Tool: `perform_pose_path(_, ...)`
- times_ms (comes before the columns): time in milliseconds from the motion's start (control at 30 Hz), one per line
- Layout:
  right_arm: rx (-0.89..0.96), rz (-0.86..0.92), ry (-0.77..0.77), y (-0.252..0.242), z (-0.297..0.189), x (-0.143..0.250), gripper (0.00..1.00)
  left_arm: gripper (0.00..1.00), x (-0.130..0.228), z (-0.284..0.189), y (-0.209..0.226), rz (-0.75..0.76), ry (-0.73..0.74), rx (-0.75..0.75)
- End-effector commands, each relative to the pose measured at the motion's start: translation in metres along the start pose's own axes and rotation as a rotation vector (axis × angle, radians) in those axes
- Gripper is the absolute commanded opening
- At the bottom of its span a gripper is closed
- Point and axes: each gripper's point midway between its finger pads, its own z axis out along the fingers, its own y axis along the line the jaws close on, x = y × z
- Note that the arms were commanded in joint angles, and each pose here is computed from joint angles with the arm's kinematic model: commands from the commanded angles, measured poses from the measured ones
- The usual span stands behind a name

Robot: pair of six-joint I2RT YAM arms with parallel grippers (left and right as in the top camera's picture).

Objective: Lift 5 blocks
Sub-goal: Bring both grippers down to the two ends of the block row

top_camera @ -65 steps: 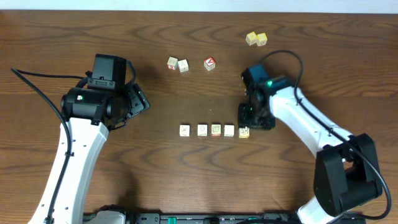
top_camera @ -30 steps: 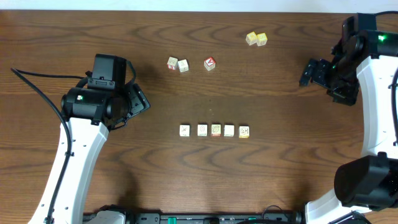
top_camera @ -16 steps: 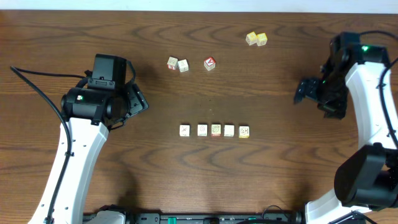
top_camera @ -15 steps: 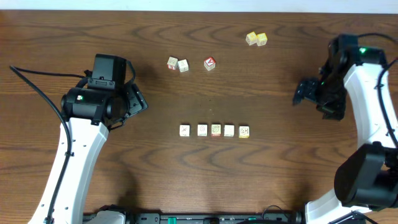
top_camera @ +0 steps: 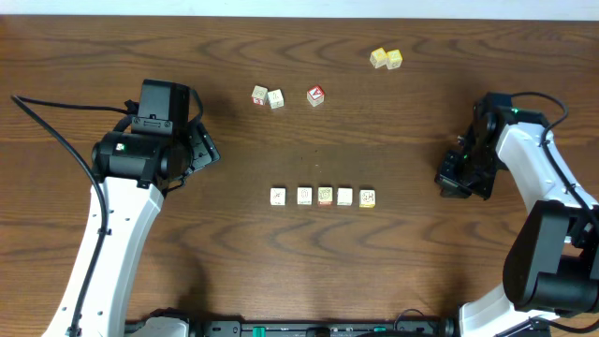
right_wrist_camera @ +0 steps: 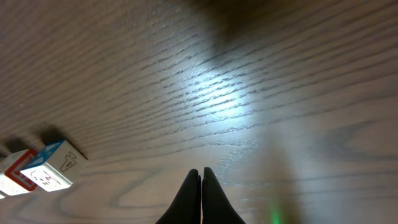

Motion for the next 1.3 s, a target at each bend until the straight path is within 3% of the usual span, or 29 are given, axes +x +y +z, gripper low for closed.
perform_pose_path(0,-0.021,-0.029,0.025,0.007,0.009,0.008,0.01,0.81,0.002,0.000,0.000,0.015,0.015,0.006)
perform_pose_path(267,-0.019,-0.139,0.001,0.031,0.026,0.015,0.01,0.78,0.012,0.000,-0.006,0.016,0.062,0.046)
perform_pose_path(367,-0.024,-0.178,-0.020,0.042,0.028,0.015,0.01,0.57,0.014,0.002,-0.005,0.019,0.069,0.041)
perform_pose_path(533,-0.024,-0.239,-0.033,0.058,0.031,0.019,0.01,0.34,0.029,0.020,0.001,0.027,0.135,-0.001)
perform_pose_path(700,0.006,-0.270,-0.049,0.063,0.033,0.021,0.01,0.08,0.065,0.050,-0.012,0.080,0.328,0.061)
perform_pose_path(800,0.013,-0.264,-0.052,0.064,0.034,0.022,0.01,0.08,0.082,0.065,-0.032,0.163,0.445,0.168)
perform_pose_path(1267,0.009,-0.225,-0.010,0.056,0.052,0.036,0.01,0.07,0.120,0.126,-0.033,0.256,0.674,0.154)
